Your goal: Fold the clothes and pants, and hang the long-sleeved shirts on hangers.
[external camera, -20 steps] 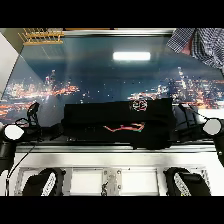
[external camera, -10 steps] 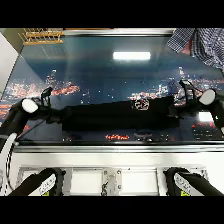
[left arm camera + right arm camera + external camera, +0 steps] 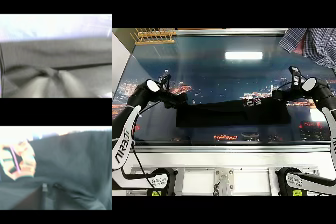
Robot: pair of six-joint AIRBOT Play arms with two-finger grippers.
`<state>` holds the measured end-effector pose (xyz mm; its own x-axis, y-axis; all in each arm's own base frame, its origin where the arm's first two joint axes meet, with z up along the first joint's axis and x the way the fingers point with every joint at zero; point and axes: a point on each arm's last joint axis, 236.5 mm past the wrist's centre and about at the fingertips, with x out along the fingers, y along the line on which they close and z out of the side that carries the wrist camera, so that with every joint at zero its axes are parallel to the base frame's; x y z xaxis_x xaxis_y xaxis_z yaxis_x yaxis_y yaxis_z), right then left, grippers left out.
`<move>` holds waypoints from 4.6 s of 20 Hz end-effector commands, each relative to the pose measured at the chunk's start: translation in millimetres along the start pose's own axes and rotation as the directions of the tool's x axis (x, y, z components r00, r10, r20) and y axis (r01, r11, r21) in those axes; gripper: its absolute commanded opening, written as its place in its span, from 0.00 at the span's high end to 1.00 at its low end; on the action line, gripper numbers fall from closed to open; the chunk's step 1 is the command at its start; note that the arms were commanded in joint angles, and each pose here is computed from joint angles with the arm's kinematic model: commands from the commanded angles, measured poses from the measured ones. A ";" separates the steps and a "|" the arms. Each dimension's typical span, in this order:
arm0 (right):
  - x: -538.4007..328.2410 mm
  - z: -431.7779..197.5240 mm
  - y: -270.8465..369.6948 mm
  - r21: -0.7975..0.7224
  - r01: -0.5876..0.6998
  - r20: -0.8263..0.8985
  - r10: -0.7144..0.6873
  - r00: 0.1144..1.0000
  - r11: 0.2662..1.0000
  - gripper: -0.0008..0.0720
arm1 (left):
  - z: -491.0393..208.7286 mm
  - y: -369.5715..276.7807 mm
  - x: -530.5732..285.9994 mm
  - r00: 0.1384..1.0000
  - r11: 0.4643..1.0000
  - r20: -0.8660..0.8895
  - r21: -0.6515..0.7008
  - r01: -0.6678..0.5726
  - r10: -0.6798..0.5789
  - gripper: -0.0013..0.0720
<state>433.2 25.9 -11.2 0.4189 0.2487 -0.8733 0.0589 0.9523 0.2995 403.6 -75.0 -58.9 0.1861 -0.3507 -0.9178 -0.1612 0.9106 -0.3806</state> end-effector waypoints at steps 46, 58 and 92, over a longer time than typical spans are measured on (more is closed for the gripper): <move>-124.7 -6.8 13.4 -0.036 -0.158 -0.260 0.143 0.955 0.987 0.97 | -94.0 -274.7 134.2 0.976 0.916 -0.138 0.346 0.205 -0.166 0.97; -151.3 -5.2 141.5 -0.284 -0.251 -0.248 0.182 0.952 0.926 0.97 | -116.3 -319.3 157.4 0.962 0.870 -0.218 0.429 0.244 -0.162 0.97; 20.0 -85.7 337.5 -0.495 -0.461 -0.263 0.378 0.888 0.737 0.15 | 76.9 -66.5 -174.7 0.917 0.985 0.398 0.159 -0.068 -0.001 0.98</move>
<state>364.9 442.4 56.3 0.0990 0.7438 -0.6610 -0.6066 0.5717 0.5524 473.0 -59.6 156.3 0.5716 -0.2408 -0.7844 0.0037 0.9567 -0.2910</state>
